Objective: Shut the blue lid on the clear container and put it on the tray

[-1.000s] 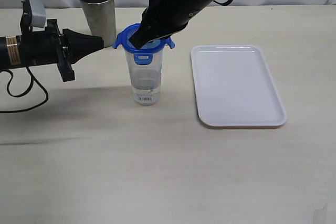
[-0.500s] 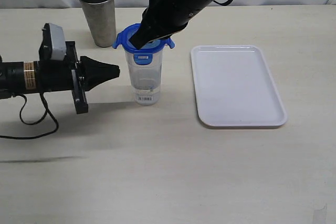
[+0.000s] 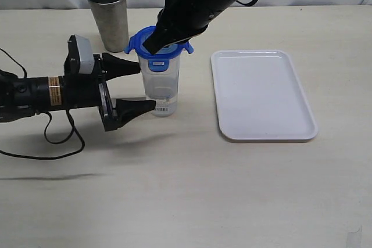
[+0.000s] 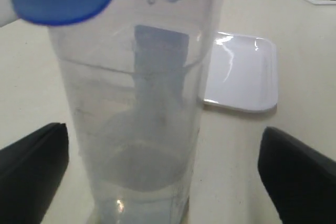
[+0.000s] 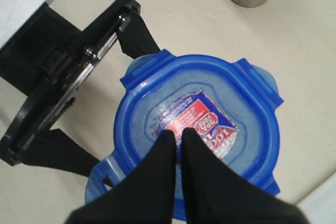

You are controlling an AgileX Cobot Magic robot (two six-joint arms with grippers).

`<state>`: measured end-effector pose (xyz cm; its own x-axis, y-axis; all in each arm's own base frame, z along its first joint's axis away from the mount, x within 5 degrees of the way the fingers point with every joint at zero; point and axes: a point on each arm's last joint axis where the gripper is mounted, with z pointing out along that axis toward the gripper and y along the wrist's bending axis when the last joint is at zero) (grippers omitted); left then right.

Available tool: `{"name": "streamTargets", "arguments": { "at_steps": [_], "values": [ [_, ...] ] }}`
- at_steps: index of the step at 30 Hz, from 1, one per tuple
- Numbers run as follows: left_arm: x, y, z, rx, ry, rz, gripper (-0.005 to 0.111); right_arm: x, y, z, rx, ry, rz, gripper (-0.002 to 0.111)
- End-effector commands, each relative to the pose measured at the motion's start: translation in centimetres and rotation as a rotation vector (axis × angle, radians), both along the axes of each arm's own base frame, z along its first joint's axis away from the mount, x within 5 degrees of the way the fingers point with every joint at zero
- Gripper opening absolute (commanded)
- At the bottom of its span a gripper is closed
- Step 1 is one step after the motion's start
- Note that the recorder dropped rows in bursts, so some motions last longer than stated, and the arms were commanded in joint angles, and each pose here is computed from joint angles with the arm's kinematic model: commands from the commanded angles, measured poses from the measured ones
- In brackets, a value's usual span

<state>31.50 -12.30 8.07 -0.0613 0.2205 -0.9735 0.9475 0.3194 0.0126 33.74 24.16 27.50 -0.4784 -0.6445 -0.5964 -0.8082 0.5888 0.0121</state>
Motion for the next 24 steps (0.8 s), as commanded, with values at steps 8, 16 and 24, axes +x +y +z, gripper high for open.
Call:
{"name": "streamTargets", "arguments": {
  "at_steps": [8,16,24],
  "values": [
    [1.8,-1.3,-0.6,-0.039,-0.013,0.045,0.091,0.0,0.0,-0.1,-0.003,-0.005,0.000,0.004],
    [2.2,-2.5,-0.6,-0.049,-0.027,0.026,0.091,0.0,0.0,-0.1,0.002,0.001,-0.007,0.004],
    [1.9,-4.3,-0.4,-0.062,-0.059,0.037,0.091,0.0,0.0,-0.1,0.008,0.010,-0.022,0.004]
  ]
}}
